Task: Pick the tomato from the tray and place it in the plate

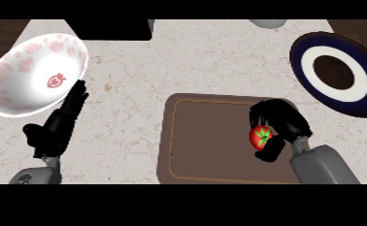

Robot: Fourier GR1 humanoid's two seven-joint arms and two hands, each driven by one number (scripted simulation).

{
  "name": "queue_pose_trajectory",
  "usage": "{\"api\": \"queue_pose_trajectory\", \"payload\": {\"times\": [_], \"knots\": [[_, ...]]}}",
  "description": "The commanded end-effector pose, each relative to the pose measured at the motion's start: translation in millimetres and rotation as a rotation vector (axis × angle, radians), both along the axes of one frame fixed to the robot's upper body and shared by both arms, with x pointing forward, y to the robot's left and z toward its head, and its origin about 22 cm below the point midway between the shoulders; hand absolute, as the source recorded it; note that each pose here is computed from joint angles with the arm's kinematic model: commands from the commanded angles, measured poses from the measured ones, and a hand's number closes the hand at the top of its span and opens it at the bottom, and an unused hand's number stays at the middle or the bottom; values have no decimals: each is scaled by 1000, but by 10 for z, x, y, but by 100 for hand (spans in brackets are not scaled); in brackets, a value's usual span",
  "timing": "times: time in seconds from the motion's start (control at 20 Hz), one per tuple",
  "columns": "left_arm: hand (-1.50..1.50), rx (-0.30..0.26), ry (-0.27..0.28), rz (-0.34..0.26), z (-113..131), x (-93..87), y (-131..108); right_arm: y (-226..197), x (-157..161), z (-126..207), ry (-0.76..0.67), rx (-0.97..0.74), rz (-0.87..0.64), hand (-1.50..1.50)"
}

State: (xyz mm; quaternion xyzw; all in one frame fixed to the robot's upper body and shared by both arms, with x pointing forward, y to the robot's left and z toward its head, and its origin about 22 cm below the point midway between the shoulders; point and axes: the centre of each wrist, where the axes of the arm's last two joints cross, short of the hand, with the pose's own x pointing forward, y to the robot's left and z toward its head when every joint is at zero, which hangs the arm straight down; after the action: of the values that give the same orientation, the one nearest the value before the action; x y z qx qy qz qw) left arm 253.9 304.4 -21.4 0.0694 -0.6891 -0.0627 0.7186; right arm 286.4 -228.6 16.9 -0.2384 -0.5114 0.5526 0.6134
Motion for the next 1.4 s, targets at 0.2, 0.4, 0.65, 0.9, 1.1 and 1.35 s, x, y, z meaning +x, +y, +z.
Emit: {"api": "queue_pose_trajectory", "payload": {"times": [0.2, 0.4, 0.65, 0.9, 1.1, 1.35], "knots": [[0, -2, 16, 88, -67, -163, 168, -2061, -431, 176, -123, 52, -479, 150], [0, -5, 2, 86, -11, -126, 194, -2797, -707, 480, -322, 64, -591, 150], [0, -34, -2, 46, -37, -90, 58, -3428, -1222, 548, -444, 152, -608, 150], [0, -13, -9, 16, -78, -77, -52, -3857, -1671, 697, -584, 176, -601, 150], [0, 7, 4, -1, 14, -66, 21, -4057, -1817, 895, -735, 218, -610, 150], [0, -10, -9, -18, 77, 18, -23, -4134, -1806, 939, -864, 219, -607, 150]]}}
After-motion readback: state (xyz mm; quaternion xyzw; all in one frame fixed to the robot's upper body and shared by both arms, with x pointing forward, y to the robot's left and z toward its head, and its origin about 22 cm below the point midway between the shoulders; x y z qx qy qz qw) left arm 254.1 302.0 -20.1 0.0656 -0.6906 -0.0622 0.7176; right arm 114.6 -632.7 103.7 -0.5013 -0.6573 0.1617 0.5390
